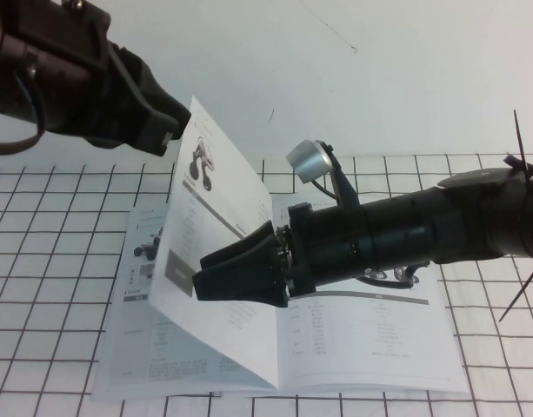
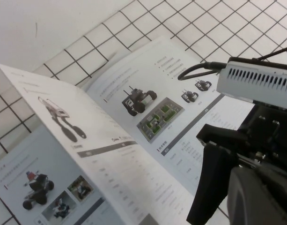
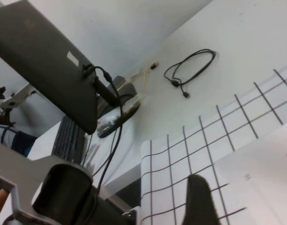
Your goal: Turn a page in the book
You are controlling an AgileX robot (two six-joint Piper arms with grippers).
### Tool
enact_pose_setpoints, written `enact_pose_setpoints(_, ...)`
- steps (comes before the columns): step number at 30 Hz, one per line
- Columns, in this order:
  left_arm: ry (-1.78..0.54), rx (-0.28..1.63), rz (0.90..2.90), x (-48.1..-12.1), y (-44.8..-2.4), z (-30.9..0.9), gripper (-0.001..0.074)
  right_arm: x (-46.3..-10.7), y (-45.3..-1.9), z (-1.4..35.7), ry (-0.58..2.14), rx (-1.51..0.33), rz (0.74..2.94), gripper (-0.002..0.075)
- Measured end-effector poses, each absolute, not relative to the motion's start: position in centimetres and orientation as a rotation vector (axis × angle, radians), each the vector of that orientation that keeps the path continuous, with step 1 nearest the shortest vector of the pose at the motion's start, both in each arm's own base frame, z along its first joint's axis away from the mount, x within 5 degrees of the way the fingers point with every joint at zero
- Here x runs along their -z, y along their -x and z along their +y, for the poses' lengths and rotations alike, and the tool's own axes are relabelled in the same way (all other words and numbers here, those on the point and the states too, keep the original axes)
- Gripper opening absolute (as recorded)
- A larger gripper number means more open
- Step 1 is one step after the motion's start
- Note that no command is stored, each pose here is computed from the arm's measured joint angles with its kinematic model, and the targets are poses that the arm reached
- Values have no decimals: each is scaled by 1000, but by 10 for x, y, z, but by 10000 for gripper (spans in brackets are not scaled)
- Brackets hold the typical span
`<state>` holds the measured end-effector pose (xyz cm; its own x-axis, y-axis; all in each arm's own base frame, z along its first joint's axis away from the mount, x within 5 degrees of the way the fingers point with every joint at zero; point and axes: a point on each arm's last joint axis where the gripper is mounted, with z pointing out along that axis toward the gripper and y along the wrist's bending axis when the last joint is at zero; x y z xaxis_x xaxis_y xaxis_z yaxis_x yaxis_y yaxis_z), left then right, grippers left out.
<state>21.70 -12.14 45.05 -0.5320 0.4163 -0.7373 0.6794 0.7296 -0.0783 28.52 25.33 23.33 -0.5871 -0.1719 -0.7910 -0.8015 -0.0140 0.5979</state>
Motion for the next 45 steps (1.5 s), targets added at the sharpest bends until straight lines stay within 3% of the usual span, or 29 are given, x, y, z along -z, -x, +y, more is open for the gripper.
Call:
enact_pose_setpoints(7, -835, 468, 2212, -453, -210, -119, -2, -240, -284, 256, 1088, -1657, 1720, 375)
enact_pose_setpoints(13, -840, 456, 2182, -464, -192, -111, -2, -254, -299, 241, 1233, -1544, 1758, 97)
enact_pose_setpoints(17, -823, 432, 2142, -476, -169, -99, -2, -289, -319, 211, 1236, -1393, 1804, 22)
enact_pose_setpoints(21, -775, 398, 2113, -486, -151, -88, -2, -326, -317, 178, 1223, -1180, 1868, 7)
enact_pose_setpoints(26, -730, 357, 2087, -493, -135, -77, -2, -361, -296, 139, 1215, -736, 2031, 3)
enact_pose_setpoints(32, -690, 359, 2112, -467, -133, -75, -2, -404, -256, 103, 1035, -363, 2150, 1)
enact_pose_setpoints(39, -620, 466, 2089, -419, -113, -71, -2, -456, -190, 68, 820, -141, 2060, 1)
enact_pose_setpoints(45, -509, 548, 1977, -389, -70, -55, -2, -463, -127, 44, 695, -57, 1977, 1)
